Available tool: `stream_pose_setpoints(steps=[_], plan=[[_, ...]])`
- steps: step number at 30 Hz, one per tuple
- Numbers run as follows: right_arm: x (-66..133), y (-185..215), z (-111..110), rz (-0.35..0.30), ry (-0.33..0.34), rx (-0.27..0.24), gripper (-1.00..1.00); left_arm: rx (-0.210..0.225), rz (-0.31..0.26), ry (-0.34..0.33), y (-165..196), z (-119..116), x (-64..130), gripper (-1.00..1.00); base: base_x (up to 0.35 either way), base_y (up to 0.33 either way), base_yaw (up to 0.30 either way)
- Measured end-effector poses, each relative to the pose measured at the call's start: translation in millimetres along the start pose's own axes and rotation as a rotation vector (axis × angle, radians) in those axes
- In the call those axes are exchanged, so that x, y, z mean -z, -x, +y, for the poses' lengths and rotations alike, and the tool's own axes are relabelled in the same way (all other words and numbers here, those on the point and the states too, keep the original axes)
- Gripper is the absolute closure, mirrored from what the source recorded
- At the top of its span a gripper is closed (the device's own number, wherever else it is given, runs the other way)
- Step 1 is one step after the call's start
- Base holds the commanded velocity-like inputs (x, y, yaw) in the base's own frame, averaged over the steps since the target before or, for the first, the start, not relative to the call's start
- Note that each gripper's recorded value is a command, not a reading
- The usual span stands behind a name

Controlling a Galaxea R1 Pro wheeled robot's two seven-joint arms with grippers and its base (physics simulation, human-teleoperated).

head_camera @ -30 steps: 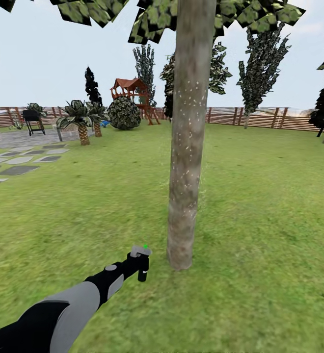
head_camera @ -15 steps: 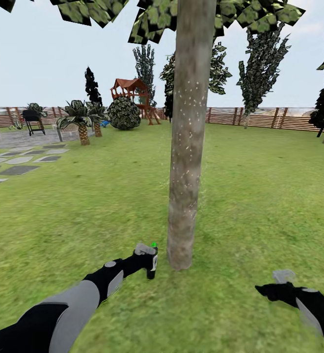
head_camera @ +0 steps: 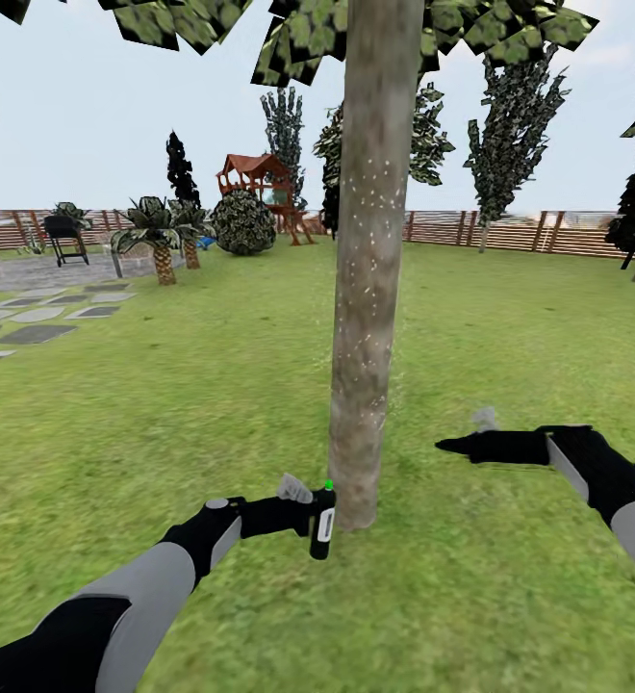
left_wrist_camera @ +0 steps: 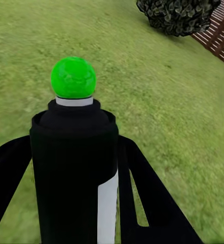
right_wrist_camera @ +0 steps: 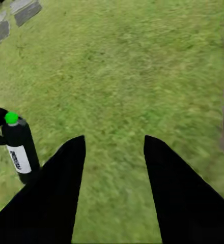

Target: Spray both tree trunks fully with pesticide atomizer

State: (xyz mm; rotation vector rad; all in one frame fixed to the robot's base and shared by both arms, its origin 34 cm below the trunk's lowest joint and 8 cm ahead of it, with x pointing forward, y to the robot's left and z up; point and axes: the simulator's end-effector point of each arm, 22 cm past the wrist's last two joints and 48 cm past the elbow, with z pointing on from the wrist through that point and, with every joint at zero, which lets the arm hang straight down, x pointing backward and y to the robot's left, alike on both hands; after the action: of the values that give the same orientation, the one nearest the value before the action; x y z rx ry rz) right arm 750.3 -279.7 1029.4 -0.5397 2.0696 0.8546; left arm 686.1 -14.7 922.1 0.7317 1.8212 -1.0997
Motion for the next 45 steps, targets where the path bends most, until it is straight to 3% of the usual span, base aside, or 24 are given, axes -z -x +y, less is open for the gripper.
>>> stream_pose_setpoints(steps=[3, 7, 10, 12, 18, 23, 28, 33, 45], plan=[[-28.9, 20.9, 43.9, -0.016, 0.093, 0.038, 1.0, -0.001, -0.002, -0.008, 0.9, -2.3, -1.2, 1.0, 0.0, 0.0, 0.0], [-81.0, 28.6, 110.3, -0.01, 0.231, 0.015, 1.0, -0.003, -0.005, -0.012, 2.1, -3.6, -1.8, 1.0, 0.0, 0.0, 0.0], [-105.5, 30.5, 144.9, -0.009, 0.297, 0.016, 1.0, -0.018, -0.019, -0.017, 10.6, -4.2, -1.5, 1.0, 0.0, 0.0, 0.0], [-115.8, 31.0, 159.9, -0.008, 0.324, 0.018, 1.0, -0.026, -0.021, -0.072, 13.4, -16.2, -0.9, 1.0, 0.0, 0.0, 0.0], [-125.9, 31.7, 175.4, -0.008, 0.351, 0.018, 1.0, -0.028, -0.024, -0.09, 14.8, -20.0, -0.6, 1.0, 0.0, 0.0, 0.0], [-127.2, 30.9, 176.1, -0.007, 0.352, 0.017, 1.0, -0.029, -0.027, -0.145, 15.8, -31.8, 0.9, 1.0, 0.0, 0.0, 0.0], [-127.3, 30.0, 174.8, -0.005, 0.348, 0.016, 1.0, -0.028, -0.03, -0.155, 16.4, -32.7, 3.4, 1.0, 0.0, 0.0, 0.0], [-139.2, -0.7, 176.8, 0.085, 0.343, 0.028, 1.0, -0.028, -0.031, -0.156, 16.7, -33.1, 3.1, 1.0, 0.0, 0.0, 0.0], [-144.3, -18.2, 170.2, 0.117, 0.331, -0.003, 1.0, -0.027, -0.032, -0.155, 16.9, -33.0, 3.0, 1.0, 0.0, 0.0, 0.0]])
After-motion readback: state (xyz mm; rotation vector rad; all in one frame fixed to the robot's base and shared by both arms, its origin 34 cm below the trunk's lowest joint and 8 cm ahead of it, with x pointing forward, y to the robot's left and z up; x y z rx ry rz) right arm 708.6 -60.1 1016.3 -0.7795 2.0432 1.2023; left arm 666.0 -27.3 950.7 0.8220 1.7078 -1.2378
